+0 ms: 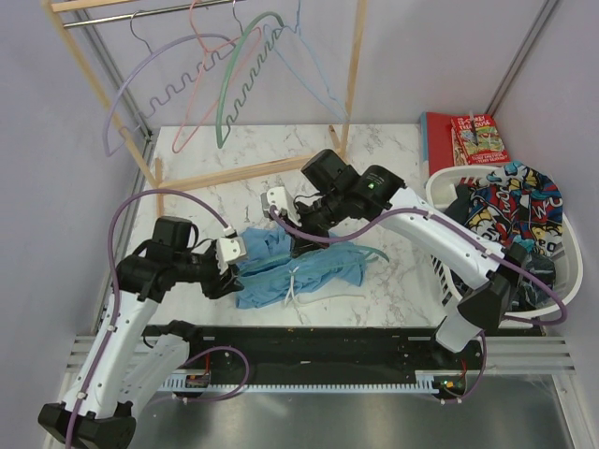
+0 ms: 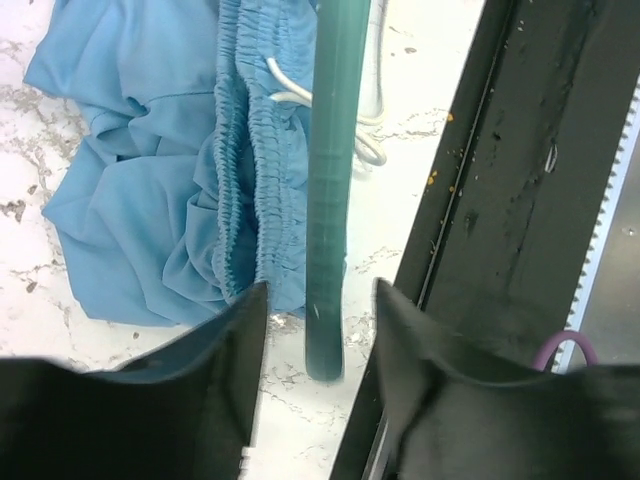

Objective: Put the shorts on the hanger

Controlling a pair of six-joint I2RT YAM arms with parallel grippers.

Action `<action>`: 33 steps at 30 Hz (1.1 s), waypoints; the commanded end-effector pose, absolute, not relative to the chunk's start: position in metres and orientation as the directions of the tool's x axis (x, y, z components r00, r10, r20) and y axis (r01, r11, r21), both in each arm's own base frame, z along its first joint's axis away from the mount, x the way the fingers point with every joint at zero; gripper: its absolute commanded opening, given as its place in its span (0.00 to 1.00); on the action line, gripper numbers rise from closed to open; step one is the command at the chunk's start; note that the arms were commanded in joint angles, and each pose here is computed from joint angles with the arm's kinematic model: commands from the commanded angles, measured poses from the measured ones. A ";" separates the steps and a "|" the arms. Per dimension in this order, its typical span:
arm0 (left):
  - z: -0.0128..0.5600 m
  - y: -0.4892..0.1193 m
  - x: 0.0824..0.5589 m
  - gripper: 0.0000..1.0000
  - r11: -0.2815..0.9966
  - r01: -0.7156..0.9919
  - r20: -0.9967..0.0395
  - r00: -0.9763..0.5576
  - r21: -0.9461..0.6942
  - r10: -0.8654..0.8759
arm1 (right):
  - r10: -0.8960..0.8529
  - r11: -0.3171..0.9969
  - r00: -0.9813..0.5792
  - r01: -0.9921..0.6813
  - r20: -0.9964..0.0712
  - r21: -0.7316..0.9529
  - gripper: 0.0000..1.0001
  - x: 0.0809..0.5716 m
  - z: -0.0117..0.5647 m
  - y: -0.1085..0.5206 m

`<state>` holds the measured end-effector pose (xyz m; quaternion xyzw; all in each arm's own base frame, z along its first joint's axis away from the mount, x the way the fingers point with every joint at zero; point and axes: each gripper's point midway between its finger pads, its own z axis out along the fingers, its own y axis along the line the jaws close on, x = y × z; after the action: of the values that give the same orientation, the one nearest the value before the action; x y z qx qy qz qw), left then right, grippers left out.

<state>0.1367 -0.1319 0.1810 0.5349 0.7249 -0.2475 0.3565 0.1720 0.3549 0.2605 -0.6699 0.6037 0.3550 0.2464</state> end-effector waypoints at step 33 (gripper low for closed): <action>0.101 -0.116 0.207 0.37 0.437 0.899 -0.659 -0.310 0.032 0.685 | -0.745 -0.222 0.297 -0.955 -0.597 -0.198 0.00 0.204 0.250 0.304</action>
<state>0.1928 -0.1149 0.0990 0.5084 0.7893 -0.1839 0.2910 0.2058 0.3004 0.2448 -0.7458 0.5816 0.1858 0.2666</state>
